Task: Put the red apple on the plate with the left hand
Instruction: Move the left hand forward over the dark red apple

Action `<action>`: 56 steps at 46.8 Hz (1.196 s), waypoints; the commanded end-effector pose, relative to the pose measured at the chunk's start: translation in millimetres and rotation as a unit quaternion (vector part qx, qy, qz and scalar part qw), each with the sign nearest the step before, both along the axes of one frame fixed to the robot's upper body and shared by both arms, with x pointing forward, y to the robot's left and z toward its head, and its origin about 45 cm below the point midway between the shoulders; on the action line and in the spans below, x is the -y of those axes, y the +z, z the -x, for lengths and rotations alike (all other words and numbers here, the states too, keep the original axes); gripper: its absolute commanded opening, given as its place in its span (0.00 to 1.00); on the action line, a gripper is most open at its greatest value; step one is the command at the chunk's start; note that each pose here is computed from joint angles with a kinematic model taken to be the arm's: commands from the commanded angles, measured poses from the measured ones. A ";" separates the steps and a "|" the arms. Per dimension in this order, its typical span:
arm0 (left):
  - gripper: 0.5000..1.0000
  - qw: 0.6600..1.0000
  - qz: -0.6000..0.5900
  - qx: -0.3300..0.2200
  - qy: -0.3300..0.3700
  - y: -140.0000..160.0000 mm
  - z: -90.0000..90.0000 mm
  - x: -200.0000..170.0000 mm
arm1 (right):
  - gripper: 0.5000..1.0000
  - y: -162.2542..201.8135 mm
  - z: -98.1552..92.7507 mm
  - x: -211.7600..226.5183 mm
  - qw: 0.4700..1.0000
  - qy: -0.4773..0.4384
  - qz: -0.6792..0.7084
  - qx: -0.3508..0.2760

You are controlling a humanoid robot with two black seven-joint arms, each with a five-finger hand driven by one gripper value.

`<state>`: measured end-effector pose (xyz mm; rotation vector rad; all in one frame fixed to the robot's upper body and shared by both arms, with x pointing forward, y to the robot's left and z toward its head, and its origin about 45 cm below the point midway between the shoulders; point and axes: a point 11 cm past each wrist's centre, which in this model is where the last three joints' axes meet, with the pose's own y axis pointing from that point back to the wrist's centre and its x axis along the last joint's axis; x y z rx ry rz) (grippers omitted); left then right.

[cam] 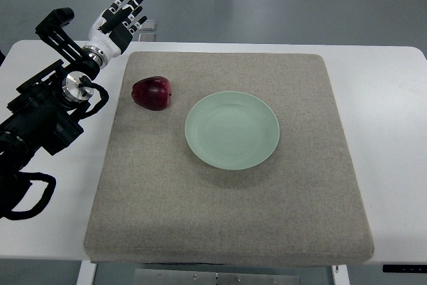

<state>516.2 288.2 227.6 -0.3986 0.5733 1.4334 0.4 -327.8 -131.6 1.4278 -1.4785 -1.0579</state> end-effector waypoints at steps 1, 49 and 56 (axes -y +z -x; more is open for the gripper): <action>0.99 1.000 -0.001 0.000 0.000 -0.1 0.1 -0.4 | 0.93 0.0 0.0 0.0 1.000 0.000 0.000 0.000; 0.99 0.909 -0.365 0.046 -0.197 26.3 8.2 15.8 | 0.93 0.0 0.0 0.0 1.000 0.000 0.000 0.000; 0.99 0.843 -0.473 0.080 -0.245 44.8 14.7 16.7 | 0.93 0.0 0.0 0.0 1.000 0.000 0.000 0.000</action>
